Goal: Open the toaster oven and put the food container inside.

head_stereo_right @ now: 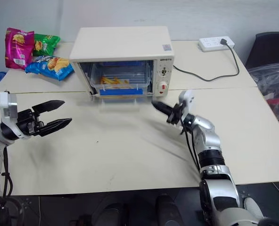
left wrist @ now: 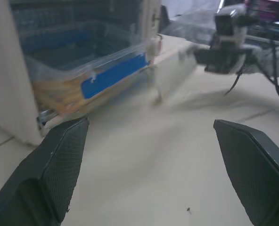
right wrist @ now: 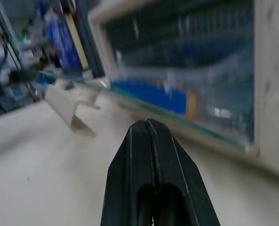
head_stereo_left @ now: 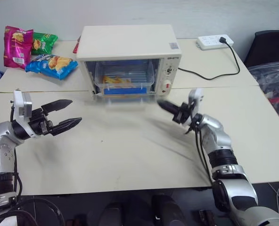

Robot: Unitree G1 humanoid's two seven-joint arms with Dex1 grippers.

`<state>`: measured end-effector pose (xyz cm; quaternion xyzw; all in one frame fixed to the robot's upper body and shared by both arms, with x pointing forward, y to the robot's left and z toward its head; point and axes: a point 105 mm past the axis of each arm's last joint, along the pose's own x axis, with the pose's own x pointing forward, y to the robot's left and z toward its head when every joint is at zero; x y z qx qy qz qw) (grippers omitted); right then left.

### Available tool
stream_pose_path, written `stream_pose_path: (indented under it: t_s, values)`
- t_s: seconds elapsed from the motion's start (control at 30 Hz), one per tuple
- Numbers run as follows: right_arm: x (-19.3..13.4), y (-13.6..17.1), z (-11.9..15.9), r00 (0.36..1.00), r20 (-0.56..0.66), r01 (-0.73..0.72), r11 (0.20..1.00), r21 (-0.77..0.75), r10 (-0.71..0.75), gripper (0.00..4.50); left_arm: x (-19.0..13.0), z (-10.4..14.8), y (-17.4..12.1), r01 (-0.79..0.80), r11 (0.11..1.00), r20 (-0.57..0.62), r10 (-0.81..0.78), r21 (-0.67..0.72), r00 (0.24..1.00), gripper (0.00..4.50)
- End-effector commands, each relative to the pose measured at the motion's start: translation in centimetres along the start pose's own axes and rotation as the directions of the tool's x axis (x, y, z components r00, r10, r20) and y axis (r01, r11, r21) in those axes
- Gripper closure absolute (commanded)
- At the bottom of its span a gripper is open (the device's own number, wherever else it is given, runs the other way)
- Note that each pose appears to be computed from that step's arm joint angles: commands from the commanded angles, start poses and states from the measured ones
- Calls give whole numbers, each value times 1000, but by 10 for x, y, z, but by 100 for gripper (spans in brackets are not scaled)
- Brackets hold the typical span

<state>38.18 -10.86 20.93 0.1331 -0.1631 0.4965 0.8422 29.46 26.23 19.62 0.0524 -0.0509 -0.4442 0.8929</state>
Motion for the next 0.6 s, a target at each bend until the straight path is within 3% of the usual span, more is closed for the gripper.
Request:
stream_pose_path:
  t_s: [0.03,0.07,0.13,0.2,0.27,0.5,0.6]
  values:
    - [0,4,45,988,153,11,1000,2,-11,450,-5,4,1,-63,993,-13,65,100,998,2]
    - [-2,5,51,987,162,13,1000,-8,-12,450,-6,2,1,-74,992,-17,76,107,997,2]
    - [-12,8,48,999,49,28,987,-158,-20,450,-8,-6,0,-97,988,-50,104,120,993,2]
    - [-29,25,28,984,-165,-114,942,-315,64,432,-11,-20,0,-119,986,-103,131,116,986,0]
    - [-43,39,19,960,-253,-209,916,-343,124,392,-15,-32,-7,-91,985,-154,113,144,982,0]
    - [-112,62,-12,868,-463,-352,882,-312,182,158,-28,-46,-23,-27,978,-231,76,207,970,0]
    - [-126,53,-13,883,-456,-289,895,-338,113,66,-28,-49,-27,-36,984,-218,75,176,973,0]
